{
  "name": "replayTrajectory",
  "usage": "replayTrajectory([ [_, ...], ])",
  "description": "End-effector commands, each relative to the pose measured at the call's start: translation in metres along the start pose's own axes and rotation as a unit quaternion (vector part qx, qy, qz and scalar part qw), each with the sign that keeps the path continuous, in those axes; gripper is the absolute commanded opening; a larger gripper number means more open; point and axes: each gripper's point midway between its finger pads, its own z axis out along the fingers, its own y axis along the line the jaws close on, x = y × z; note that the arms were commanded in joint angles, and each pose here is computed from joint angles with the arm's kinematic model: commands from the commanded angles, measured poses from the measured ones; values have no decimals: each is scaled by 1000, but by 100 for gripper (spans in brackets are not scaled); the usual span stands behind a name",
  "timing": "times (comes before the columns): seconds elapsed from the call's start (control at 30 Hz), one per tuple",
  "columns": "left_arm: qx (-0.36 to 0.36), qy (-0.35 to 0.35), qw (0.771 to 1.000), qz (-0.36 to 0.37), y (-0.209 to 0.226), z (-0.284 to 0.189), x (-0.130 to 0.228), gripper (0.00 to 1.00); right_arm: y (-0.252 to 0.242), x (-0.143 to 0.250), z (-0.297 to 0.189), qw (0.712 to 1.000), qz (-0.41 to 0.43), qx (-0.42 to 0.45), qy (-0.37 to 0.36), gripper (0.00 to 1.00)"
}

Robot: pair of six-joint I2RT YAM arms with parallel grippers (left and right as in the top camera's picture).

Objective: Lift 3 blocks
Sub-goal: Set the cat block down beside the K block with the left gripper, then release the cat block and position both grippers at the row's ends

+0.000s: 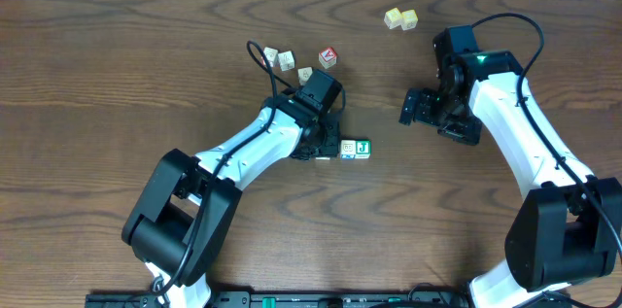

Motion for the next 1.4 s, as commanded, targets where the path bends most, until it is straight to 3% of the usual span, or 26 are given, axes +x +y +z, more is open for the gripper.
replayTrajectory([
  [0.0, -9, -5, 1000, -8, 4, 0, 0, 40, 3, 3, 2, 1000, -12, 2, 5, 99],
  [0.97, -41, 21, 999, -13, 20, 25, 9, 36, 2, 4, 1, 1000, -12, 3, 7, 99],
  [1.37, -7, 21, 1000, -11, 6, 25, 7, 32, 2, 4, 2, 1000, -12, 3, 7, 99],
])
